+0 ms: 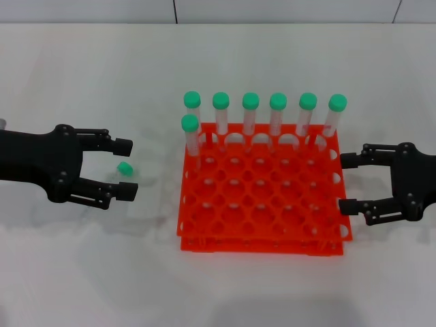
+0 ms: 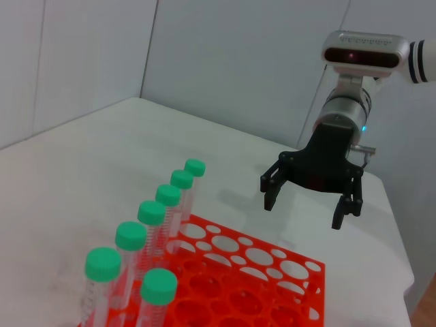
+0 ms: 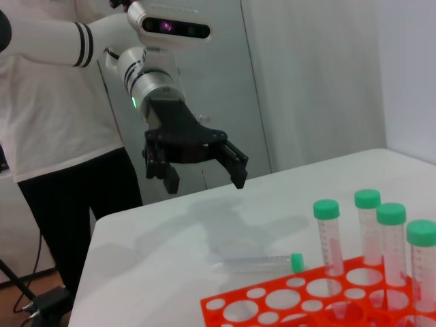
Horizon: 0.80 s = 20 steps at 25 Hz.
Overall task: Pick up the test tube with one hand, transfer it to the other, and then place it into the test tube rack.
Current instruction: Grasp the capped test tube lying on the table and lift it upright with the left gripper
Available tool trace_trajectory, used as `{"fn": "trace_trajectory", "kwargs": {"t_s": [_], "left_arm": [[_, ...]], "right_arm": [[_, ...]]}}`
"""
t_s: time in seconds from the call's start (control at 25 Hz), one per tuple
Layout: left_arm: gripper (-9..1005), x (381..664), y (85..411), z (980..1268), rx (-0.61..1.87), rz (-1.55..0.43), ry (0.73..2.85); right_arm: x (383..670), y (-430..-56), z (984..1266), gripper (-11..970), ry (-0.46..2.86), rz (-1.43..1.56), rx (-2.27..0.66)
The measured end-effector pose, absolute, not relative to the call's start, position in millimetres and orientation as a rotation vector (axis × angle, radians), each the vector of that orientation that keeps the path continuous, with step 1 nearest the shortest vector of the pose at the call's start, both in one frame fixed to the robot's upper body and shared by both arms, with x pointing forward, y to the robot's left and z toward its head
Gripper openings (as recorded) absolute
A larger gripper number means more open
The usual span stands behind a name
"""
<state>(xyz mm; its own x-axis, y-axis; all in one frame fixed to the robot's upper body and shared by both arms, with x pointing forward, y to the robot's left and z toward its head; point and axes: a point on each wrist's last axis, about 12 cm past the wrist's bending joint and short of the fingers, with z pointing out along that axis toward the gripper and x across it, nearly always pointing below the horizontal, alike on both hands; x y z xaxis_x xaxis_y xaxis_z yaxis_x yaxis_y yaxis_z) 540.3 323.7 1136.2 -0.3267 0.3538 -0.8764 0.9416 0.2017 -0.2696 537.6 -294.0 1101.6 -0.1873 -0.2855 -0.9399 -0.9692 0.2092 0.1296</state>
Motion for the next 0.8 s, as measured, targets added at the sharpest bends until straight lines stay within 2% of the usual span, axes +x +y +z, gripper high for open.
{"fn": "trace_trajectory", "kwargs": {"t_s": [0.8], "left_arm": [[843,539.5,322.6,1137.3,1.212,-1.123,1.793]], "right_arm": [[534.9,-308.1,1096.0,841,1.684,0.959,-1.162]]}}
